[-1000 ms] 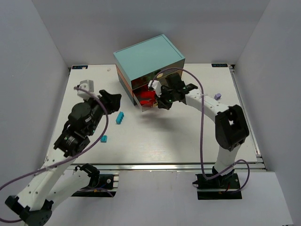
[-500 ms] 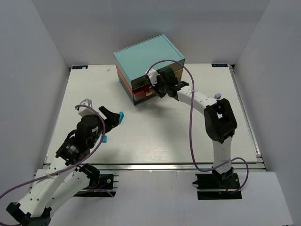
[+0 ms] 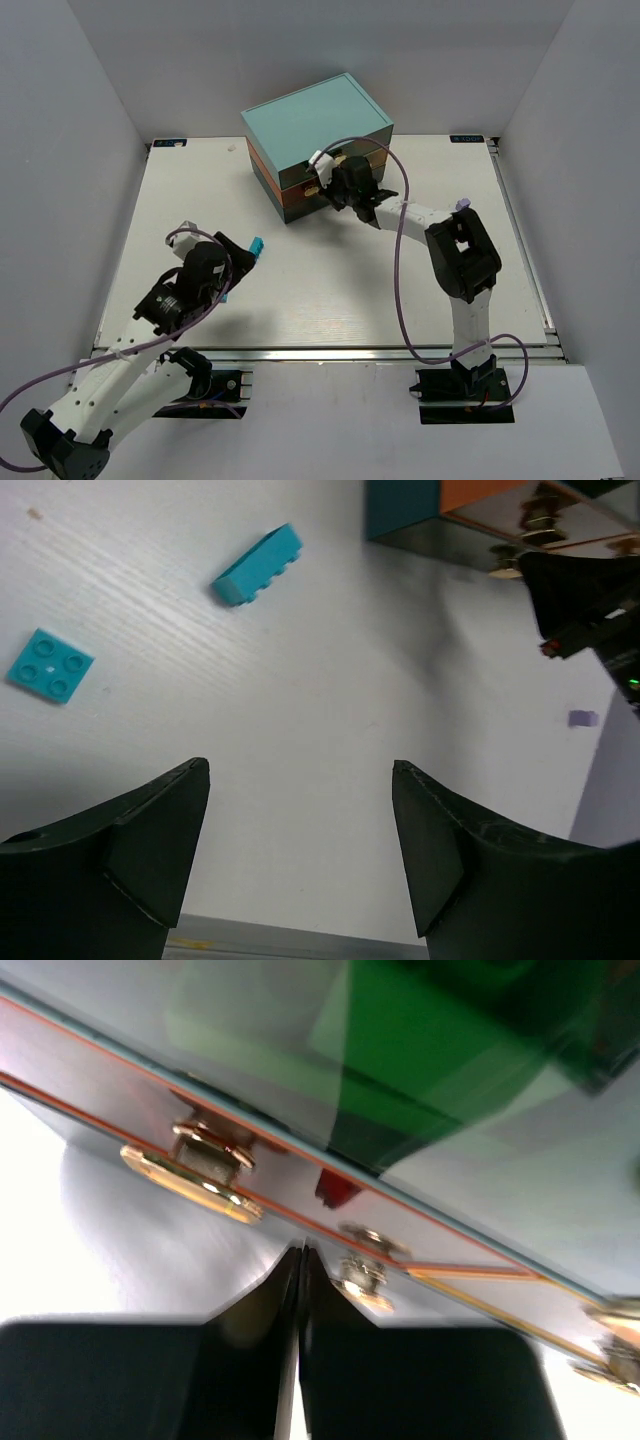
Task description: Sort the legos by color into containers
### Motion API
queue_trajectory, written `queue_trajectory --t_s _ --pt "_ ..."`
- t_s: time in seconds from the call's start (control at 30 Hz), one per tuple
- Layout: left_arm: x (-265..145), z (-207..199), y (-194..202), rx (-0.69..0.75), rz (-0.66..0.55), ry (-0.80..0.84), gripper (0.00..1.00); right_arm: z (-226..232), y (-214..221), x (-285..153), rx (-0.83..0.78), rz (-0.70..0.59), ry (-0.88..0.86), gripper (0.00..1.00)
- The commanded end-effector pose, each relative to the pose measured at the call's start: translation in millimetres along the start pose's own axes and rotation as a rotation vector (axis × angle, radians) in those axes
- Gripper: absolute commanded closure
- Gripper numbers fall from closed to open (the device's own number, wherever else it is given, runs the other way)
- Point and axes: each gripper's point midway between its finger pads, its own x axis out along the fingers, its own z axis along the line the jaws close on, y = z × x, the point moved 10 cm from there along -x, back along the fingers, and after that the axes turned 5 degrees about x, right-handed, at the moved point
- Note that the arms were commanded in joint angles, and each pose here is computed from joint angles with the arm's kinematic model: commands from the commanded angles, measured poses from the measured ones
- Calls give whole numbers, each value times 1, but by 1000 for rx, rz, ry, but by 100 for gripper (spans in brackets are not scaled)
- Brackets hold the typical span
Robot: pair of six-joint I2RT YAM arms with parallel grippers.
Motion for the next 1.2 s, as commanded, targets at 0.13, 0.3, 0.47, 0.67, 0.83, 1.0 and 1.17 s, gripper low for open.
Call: queue_trajectory --t_s 0.13,0.3,0.47,0.67,0.83,1.0,1.17 --pt "7 20 9 -92 15 -237 19 -17 -19 -41 96 -103 33 100" --pt "16 23 17 -106 46 -285 21 -34 -13 -88 346 -12 5 100" --pt "31 25 32 -135 118 -303 21 -60 11 -120 653 34 -149 73" --pt "33 26 34 -115 140 -332 20 -104 24 -106 939 -17 -283 28" --pt "30 30 35 -130 138 -324 20 -116 26 -84 928 -36 -313 28" --pt "25 33 36 -151 141 -311 20 -126 28 -60 966 -64 -339 27" --pt "22 36 39 -173 150 -306 19 -139 30 -39 1014 -86 -293 25"
